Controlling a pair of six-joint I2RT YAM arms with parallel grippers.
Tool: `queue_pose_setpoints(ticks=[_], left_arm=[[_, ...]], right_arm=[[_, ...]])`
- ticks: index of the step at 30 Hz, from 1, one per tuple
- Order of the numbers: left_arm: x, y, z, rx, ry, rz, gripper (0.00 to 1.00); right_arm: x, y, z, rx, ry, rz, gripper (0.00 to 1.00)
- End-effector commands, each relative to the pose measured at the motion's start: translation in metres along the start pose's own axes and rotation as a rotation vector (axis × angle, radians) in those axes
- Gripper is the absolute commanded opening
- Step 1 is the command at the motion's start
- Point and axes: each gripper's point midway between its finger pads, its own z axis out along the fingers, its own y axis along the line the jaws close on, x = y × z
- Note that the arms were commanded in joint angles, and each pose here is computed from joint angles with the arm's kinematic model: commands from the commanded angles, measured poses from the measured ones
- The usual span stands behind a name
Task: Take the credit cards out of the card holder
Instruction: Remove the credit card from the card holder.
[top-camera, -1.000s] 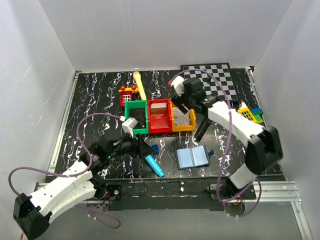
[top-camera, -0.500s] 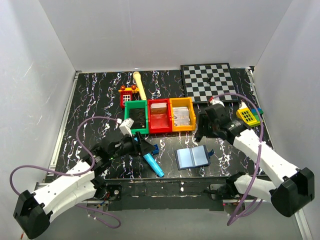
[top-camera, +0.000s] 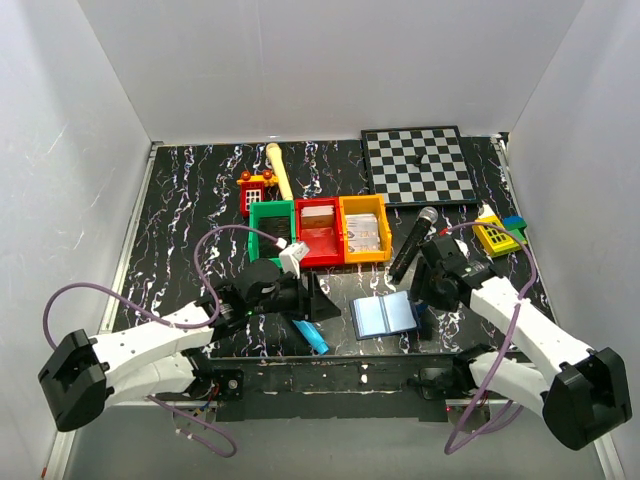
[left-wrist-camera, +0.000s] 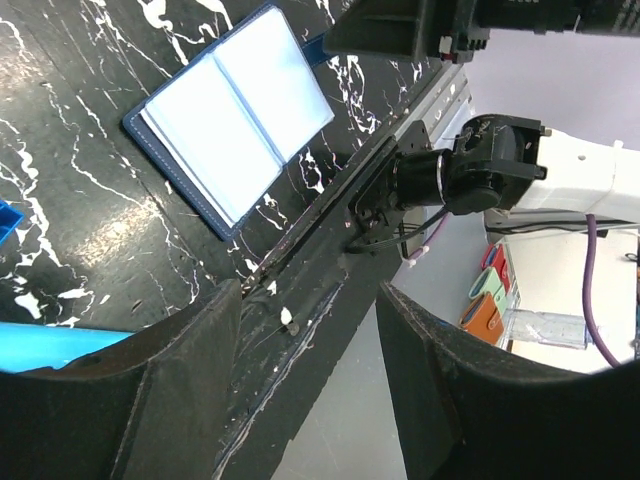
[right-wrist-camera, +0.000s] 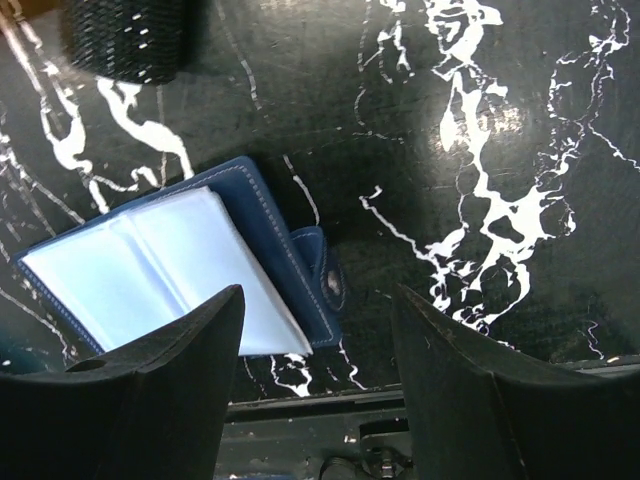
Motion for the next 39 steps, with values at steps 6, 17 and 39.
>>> queue_pose_setpoints(ticks=[6, 17, 39], left_arm=[[-0.006, -0.015, 0.011, 0.013, -0.001, 0.047, 0.55], [0.011, 0.014, 0.036, -0.097, 0.085, -0.018, 0.54], [0.017, 0.048, 0.088, -0.296, 0.151, -0.068, 0.54]], right_arm=[[-0.003, 0.004, 0.018, -0.041, 0.047, 0.056, 0.52], [0.024, 0.011, 0.025, -0.128, 0.126, 0.047, 0.01], [0.030, 0.024, 0.018, -0.253, 0.104, 0.037, 0.01]])
